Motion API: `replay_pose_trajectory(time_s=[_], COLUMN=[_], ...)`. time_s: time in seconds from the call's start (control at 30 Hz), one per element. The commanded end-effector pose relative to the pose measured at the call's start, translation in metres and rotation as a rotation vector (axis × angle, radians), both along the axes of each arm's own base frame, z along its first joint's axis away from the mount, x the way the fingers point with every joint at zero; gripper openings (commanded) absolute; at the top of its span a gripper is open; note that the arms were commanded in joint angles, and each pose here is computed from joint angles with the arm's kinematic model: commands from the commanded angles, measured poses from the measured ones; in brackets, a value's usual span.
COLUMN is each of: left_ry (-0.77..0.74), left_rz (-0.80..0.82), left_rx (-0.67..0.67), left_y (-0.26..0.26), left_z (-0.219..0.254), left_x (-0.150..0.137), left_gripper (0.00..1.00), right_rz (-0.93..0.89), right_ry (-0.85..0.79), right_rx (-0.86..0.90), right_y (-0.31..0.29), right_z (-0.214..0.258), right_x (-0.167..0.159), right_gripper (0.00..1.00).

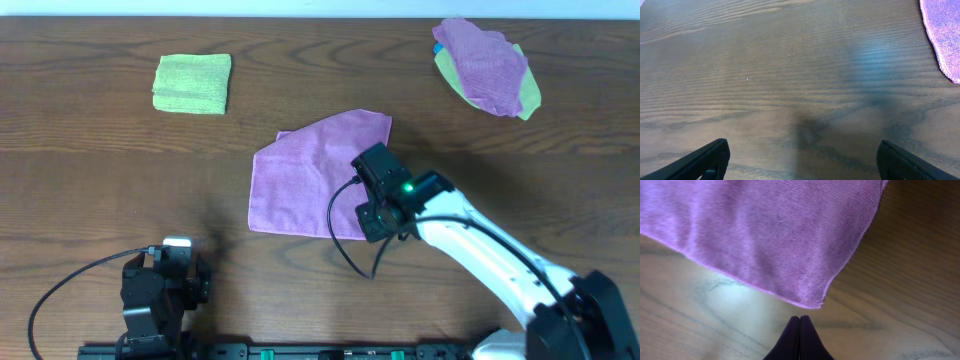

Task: Fold the cloth
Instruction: 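Push the pink cloth's edge with the right gripper to straighten it, then nudge the pink cloth's corners with the right gripper to square it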

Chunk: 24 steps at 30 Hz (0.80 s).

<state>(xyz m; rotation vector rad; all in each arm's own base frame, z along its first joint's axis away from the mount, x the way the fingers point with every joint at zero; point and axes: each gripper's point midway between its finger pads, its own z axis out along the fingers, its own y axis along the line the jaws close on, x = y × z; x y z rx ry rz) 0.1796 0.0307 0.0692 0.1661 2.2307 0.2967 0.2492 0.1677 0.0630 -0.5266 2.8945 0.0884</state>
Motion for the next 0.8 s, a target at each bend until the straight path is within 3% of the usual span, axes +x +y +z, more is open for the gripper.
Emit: replay_pose_trajectory(time_s=[0.0,0.17,0.77], left_ry=[0.028,0.027,0.027], left_rz=[0.006,0.006,0.007], left_rx=[-0.003,-0.003,-0.003], left_y=[0.001,0.001,0.001], left_z=[-0.01,-0.01,-0.01], left_x=[-0.003,-0.003,-0.003], left_gripper=[0.95,0.95,0.95], right_rz=[0.01,0.042,-0.004], right_ry=[-0.007,-0.021,-0.071], right_rx=[0.036,0.114,0.138], right_y=[0.006,0.022,0.004], right_z=[-0.001,-0.013,-0.045], right_x=[-0.005,-0.008,-0.006], right_gripper=[0.02,0.01,0.01])
